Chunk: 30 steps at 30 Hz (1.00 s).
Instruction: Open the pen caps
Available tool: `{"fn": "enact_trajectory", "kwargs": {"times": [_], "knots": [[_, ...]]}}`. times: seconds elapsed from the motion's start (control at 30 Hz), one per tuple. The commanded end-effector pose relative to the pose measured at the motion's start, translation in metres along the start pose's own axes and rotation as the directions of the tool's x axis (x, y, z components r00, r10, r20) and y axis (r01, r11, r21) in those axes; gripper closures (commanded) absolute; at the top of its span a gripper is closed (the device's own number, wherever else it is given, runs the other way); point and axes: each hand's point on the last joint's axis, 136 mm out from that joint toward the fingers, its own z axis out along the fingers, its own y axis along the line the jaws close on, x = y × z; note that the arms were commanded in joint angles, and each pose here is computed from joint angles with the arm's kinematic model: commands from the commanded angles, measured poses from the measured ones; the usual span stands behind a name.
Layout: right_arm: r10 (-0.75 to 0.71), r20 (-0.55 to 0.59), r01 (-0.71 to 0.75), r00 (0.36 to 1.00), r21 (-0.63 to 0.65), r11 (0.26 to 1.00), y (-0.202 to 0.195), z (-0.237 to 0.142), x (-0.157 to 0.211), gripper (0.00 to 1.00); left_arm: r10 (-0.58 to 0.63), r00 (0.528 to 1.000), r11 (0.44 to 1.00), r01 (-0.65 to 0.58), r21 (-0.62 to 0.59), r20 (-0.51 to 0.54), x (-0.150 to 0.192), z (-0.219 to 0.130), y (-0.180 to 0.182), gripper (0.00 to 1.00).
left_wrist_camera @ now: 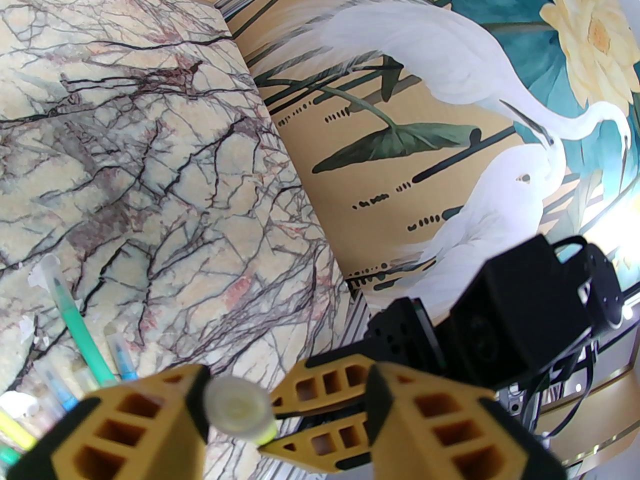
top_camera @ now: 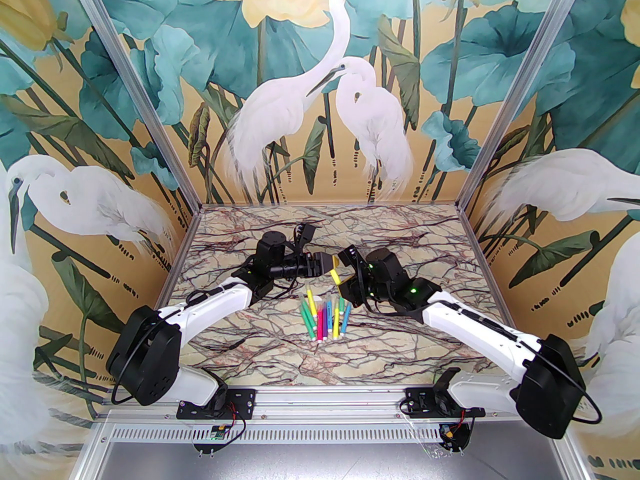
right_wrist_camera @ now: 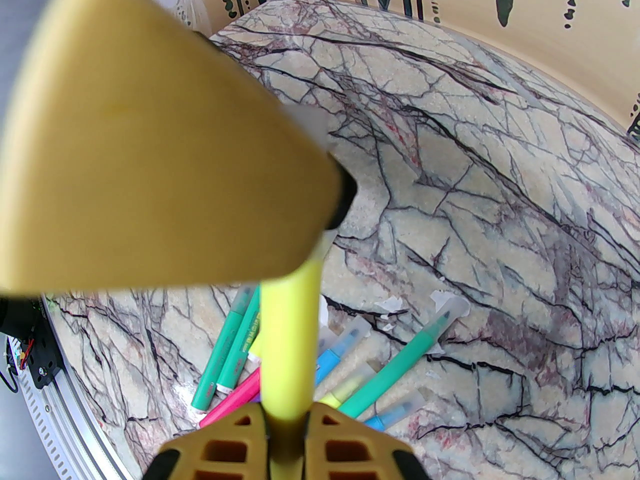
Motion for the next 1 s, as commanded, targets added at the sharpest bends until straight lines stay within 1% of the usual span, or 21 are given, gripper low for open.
{"fn": "enact_trajectory", "kwargs": {"times": [0.0, 0.1, 0.3, 0.5, 0.67, 0.77, 0.8, 0.83, 0.93, 0.97], "knots": [[-0.03, 0.036, 0.03, 0.999, -0.01, 0.999, 0.005, -0.005, -0.005, 1.0, 0.015, 1.0, 1.0, -0.015, 0.017, 0.014, -0.007, 0.004, -0.007, 0.51], [-0.032, 0.033, 0.032, 0.999, -0.015, 0.999, 0.006, -0.004, -0.003, 1.0, 0.013, 1.0, 1.0, -0.013, 0.01, 0.017, -0.007, 0.005, -0.005, 0.54], [-0.034, 0.019, 0.035, 0.999, -0.018, 0.999, 0.005, -0.003, 0.001, 1.0, 0.006, 1.0, 1.0, -0.006, -0.001, 0.018, -0.007, 0.007, 0.0, 0.64], [-0.038, 0.003, 0.038, 0.999, -0.015, 0.999, 0.004, -0.002, 0.005, 1.0, -0.003, 1.0, 1.0, 0.004, -0.008, 0.017, -0.007, 0.009, 0.004, 0.77], [-0.039, 0.012, 0.039, 0.999, 0.001, 0.999, 0.002, -0.002, 0.004, 0.99, -0.01, 1.0, 1.0, 0.01, -0.007, 0.013, -0.007, 0.011, 0.004, 0.89], [-0.04, 0.01, 0.039, 0.999, 0.004, 0.999, 0.001, -0.002, 0.004, 0.86, -0.012, 1.0, 1.0, 0.012, -0.002, 0.009, -0.007, 0.011, 0.003, 0.93], [-0.04, 0.01, 0.04, 0.999, 0.003, 0.999, 0.001, -0.001, 0.004, 0.78, -0.011, 1.0, 1.0, 0.011, 0.001, 0.009, -0.007, 0.011, 0.003, 0.94], [-0.039, 0.01, 0.039, 0.999, 0.004, 0.999, 0.001, 0.0, 0.003, 0.73, -0.012, 1.0, 1.0, 0.012, 0.004, 0.007, -0.007, 0.011, 0.002, 0.95], [-0.036, 0.013, 0.036, 0.999, 0.0, 0.999, 0.001, 0.004, 0.0, 0.63, -0.013, 1.0, 1.0, 0.013, 0.015, -0.006, -0.006, 0.011, -0.001, 0.99], [-0.035, 0.015, 0.035, 0.999, -0.003, 0.999, 0.001, 0.005, -0.001, 0.62, -0.012, 1.0, 1.0, 0.012, 0.02, -0.009, -0.006, 0.011, -0.002, 1.0]]}}
